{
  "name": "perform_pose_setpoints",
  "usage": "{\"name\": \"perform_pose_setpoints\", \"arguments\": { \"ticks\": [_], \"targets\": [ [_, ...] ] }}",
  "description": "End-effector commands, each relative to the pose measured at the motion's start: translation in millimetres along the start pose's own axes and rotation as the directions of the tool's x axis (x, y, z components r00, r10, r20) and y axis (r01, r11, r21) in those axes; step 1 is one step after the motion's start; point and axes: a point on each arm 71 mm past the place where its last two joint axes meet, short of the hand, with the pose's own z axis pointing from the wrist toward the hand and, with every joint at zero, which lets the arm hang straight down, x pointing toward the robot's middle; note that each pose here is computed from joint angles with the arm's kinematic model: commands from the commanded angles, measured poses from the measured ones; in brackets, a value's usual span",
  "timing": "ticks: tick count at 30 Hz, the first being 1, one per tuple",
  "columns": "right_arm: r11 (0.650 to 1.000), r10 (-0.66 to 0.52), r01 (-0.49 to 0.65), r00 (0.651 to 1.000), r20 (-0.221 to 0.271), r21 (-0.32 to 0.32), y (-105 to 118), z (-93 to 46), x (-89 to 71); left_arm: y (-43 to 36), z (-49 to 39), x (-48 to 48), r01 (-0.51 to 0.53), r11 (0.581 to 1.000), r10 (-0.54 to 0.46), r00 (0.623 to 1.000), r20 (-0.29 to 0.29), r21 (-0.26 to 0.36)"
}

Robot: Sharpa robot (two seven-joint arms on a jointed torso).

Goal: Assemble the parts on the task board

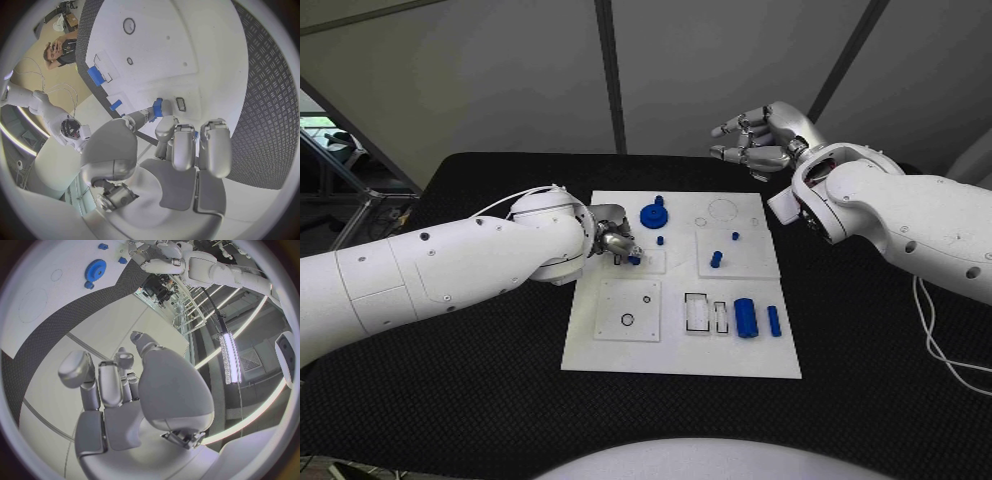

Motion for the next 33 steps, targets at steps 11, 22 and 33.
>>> {"name": "perform_pose_setpoints", "arguments": {
  "ticks": [11,22,33],
  "targets": [
    [1.0,-0.001,0.001,1.0,0.0,0.003,-0.1,0.6,-1.1,0.7,1.7,5.9,-0.012,1.0,0.011,0.999,-0.041,-0.01],
    [1.0,-0.001,0.001,1.0,0.0,0.005,-0.5,0.8,-1.1,0.3,2.4,5.2,-0.008,1.0,0.008,0.999,-0.038,-0.01],
    [1.0,-0.001,0.001,1.0,-0.001,0.006,-0.8,1.0,-1.0,0.2,3.2,4.1,-0.003,1.0,0.002,1.0,-0.031,-0.012]
  ]
}}
